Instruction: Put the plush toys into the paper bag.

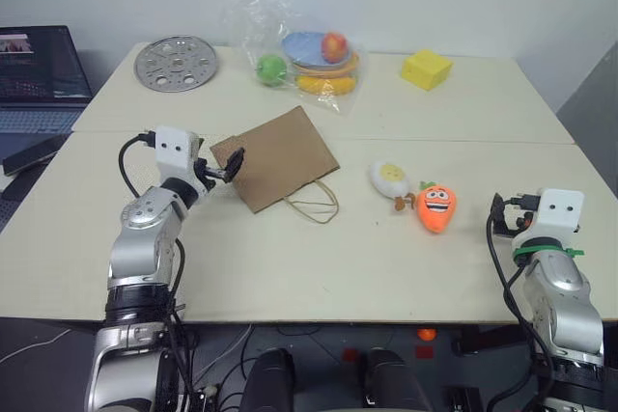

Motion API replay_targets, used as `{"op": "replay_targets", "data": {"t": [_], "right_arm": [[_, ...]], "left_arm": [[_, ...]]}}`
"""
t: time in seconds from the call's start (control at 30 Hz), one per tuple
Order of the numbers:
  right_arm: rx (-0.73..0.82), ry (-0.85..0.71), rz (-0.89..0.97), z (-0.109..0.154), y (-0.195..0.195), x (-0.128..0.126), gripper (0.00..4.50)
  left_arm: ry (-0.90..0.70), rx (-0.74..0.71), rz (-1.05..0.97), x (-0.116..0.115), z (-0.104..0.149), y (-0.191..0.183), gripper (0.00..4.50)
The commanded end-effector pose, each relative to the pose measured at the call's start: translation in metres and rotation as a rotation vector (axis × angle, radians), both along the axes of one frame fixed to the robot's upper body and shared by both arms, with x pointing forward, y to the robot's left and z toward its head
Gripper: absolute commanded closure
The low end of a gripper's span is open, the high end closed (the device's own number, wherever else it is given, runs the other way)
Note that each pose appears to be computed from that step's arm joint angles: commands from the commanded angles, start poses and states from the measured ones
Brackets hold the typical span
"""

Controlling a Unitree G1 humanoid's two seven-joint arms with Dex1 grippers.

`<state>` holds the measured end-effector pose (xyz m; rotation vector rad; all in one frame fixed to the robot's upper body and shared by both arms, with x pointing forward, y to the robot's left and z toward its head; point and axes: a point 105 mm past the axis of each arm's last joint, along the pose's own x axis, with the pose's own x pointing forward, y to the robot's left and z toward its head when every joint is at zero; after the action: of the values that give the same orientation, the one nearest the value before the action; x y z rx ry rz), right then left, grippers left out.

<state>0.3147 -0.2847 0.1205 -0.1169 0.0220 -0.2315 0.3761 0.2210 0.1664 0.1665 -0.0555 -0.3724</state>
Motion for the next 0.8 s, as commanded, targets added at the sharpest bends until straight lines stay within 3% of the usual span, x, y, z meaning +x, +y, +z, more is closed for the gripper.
{"op": "replay_targets", "data": {"t": [0.03, 0.13, 0.23, 0.37, 0.47, 0.8], "right_arm": [[0.067, -0.12, 0.175, 0.039, 0.02, 0.001, 0.0], [0.083, -0.106, 0.575, 0.062, 0.074, -0.009, 0.0], [0.049, -0.019, 0.876, 0.072, 0.111, -0.031, 0.0], [0.017, 0.073, 1.052, 0.071, 0.134, -0.051, 0.0], [-0.002, 0.095, 1.109, 0.072, 0.15, -0.059, 0.0], [0.028, 0.076, 1.046, 0.067, 0.162, -0.063, 0.0]], "left_arm": [[-0.07, 0.064, -0.175, -0.012, 0.027, -0.02, 0.02], [-0.033, 0.148, -0.4, -0.027, 0.031, -0.046, 0.02], [0.022, 0.304, -0.612, -0.042, 0.014, -0.071, 0.02], [0.042, 0.381, -0.673, -0.04, -0.006, -0.087, 0.02], [0.033, 0.425, -0.68, -0.031, -0.021, -0.1, 0.02], [0.052, 0.471, -0.684, -0.008, -0.047, -0.116, 0.02]]}}
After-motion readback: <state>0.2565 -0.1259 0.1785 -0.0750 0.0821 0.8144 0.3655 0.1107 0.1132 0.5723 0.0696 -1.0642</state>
